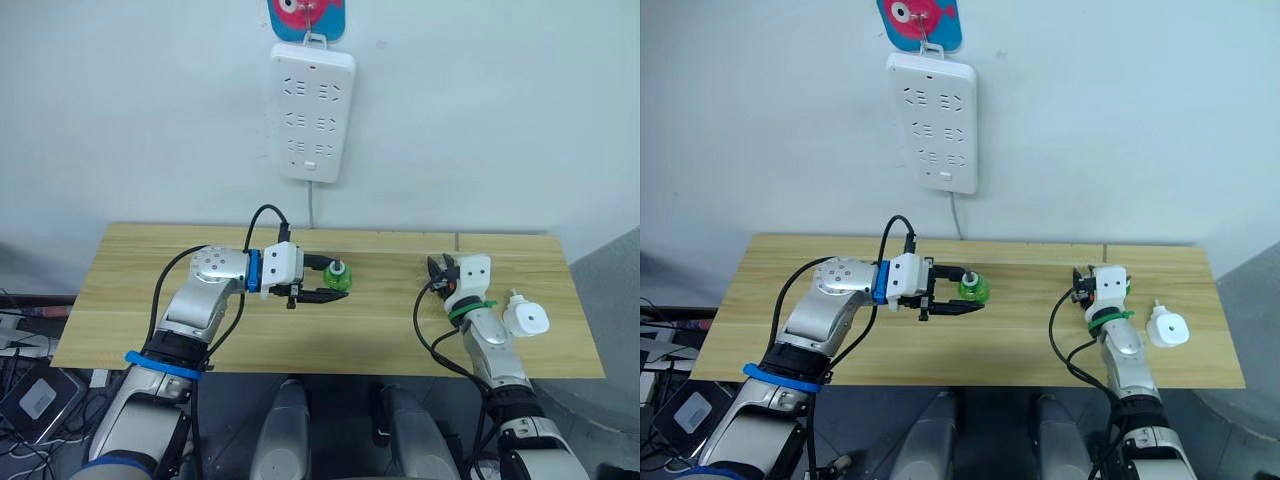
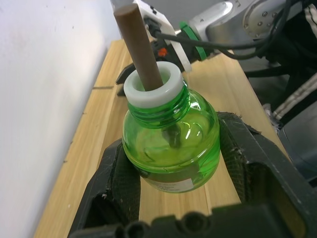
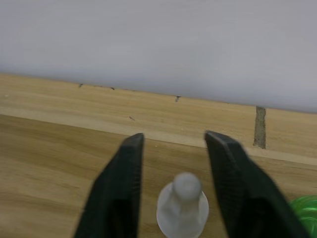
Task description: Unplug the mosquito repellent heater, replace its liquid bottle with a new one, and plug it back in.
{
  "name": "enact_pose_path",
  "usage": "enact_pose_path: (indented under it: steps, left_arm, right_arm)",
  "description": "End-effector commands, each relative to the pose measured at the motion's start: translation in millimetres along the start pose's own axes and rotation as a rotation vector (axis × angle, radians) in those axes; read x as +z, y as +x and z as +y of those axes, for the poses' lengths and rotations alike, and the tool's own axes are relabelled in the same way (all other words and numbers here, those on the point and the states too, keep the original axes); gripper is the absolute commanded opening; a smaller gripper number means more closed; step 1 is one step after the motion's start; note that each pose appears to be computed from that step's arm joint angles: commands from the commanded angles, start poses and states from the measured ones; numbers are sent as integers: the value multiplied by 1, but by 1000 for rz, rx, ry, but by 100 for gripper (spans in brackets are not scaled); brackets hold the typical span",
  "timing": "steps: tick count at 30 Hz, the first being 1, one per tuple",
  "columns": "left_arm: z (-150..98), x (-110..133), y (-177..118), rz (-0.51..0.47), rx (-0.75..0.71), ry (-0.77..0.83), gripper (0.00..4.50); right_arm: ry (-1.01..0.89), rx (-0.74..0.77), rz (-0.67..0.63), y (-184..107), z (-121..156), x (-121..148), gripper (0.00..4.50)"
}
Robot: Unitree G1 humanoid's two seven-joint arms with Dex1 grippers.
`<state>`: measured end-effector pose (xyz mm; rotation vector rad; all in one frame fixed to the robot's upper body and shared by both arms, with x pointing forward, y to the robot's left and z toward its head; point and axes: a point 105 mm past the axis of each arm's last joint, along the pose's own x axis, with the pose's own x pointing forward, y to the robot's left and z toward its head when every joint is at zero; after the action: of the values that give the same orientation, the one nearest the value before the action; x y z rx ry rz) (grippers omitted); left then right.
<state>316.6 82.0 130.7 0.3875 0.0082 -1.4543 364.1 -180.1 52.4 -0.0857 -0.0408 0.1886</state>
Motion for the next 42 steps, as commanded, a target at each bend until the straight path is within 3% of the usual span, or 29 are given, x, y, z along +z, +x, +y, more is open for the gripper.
enact_pose_path:
  steps: [1, 2, 7, 11, 17, 21, 31, 34, 38, 42]
  left_arm:
    - [1, 5, 5, -29, -4, 29, 218]
    - [1, 5, 6, -33, -3, 30, 218]
    - [4, 3, 13, -56, -6, 42, 218]
    - [6, 7, 18, -80, -17, 68, 218]
    - [4, 14, 24, -109, -52, 112, 218]
    - [2, 20, 29, -128, -70, 135, 218]
    - [0, 23, 31, -134, -94, 140, 218]
    - [0, 23, 31, -134, -92, 138, 218]
    - [0, 23, 32, -135, -91, 137, 218]
    - [0, 23, 33, -138, -89, 135, 218]
  right_arm:
    - [-104, 57, -102, -7, 1, 35, 343]
    - [-106, 91, -122, -11, 5, 46, 379]
    - [-4, 417, -141, -44, 48, 93, 379]
    - [-56, 655, -91, -70, 74, 118, 290]
    - [-58, 830, -55, -79, 107, 133, 290]
    - [-46, 858, -63, -72, 123, 139, 290]
    - [-69, 867, -71, -59, 131, 135, 290]
    - [-85, 875, -64, -59, 132, 131, 228]
    - [-95, 877, -57, -59, 131, 128, 91]
    - [-90, 870, -76, -59, 130, 131, 88]
